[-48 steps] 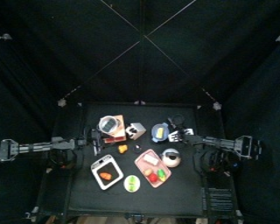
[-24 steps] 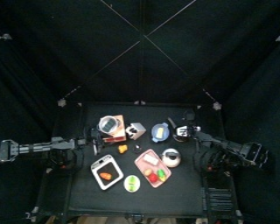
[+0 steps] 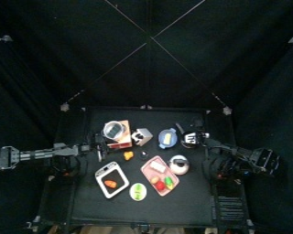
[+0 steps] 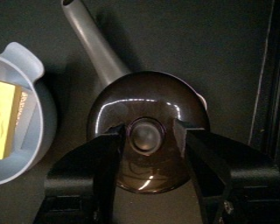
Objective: Grab pot lid
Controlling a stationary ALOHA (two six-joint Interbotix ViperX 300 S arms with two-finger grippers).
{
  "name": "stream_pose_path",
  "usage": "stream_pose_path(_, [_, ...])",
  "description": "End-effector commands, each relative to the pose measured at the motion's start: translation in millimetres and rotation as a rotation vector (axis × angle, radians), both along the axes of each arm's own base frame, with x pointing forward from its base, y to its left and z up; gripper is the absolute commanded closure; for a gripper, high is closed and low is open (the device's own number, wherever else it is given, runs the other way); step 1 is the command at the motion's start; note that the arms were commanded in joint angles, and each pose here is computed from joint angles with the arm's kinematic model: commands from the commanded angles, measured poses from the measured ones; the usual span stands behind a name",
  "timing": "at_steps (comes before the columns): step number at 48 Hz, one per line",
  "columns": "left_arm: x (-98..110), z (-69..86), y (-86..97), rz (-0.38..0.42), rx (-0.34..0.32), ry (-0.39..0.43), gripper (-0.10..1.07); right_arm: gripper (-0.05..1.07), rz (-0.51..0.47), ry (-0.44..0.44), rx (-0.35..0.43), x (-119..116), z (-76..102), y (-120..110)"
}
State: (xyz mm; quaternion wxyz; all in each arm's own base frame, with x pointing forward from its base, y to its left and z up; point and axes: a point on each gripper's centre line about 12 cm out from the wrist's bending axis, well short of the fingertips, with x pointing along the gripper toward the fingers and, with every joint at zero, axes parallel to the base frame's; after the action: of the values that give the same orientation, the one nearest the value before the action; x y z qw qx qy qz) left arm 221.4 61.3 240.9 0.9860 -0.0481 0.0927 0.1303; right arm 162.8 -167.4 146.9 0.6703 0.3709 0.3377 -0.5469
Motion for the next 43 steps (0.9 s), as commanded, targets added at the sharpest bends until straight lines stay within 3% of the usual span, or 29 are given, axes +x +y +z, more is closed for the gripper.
stream_pose_path(1, [1.9,6.0,0.8,0.000,0.006,-0.022,0.20,0.19,0.004,-0.012,-0.008,2.9,2.6,-1.8])
stream_pose_path(28, [1.2,5.2,0.9,0.002,0.006,-0.021,0.20,0.21,0.010,-0.007,0.026,7.5,-6.2,1.6])
stream_pose_path(43, [1.4,4.8,0.7,0.001,0.004,-0.020,0.20,0.43,0.013,-0.020,0.023,10.6,-3.1,2.0])
